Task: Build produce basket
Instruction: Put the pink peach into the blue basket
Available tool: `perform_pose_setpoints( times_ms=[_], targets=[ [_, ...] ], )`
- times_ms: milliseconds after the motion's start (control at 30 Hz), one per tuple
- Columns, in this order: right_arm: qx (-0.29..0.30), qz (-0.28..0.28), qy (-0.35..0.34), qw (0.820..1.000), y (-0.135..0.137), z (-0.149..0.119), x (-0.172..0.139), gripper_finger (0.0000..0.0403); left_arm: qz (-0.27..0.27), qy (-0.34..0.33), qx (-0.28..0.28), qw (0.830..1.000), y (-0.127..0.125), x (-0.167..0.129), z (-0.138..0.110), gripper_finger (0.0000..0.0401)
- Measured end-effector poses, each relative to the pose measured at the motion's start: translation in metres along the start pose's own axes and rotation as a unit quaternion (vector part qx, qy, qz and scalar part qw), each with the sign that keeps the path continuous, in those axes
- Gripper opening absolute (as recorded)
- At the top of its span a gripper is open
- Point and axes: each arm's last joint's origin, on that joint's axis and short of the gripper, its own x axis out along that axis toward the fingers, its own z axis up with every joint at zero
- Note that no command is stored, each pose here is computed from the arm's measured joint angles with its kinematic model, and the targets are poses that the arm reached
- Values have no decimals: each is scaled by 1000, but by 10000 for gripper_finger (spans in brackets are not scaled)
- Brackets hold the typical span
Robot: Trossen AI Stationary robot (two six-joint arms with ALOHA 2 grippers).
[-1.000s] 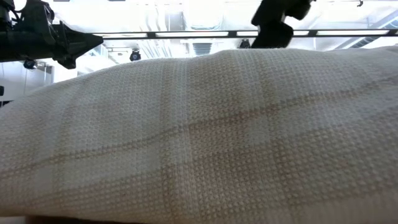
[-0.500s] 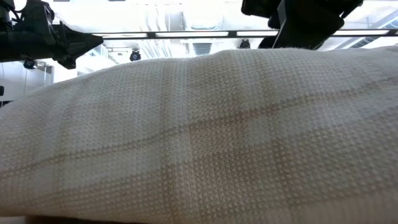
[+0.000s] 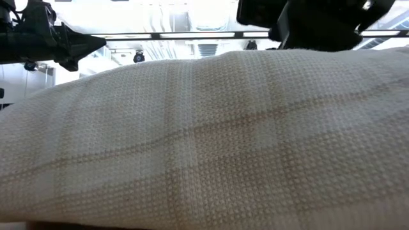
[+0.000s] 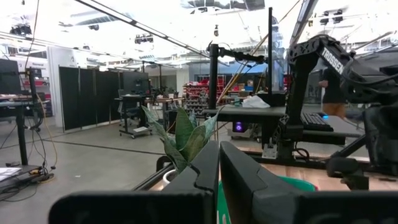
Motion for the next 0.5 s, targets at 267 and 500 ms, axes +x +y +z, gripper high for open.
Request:
perform_pose_setpoints(
  times_ms=[267,500],
  targets=[
    [-4,-38,4,999,-1,-5,12,363,0,-4,0,1000,0,0,1,0],
    [-4,-39,6,999,-1,-7,12,363,0,-5,0,1000,0,0,1,0]
  ],
)
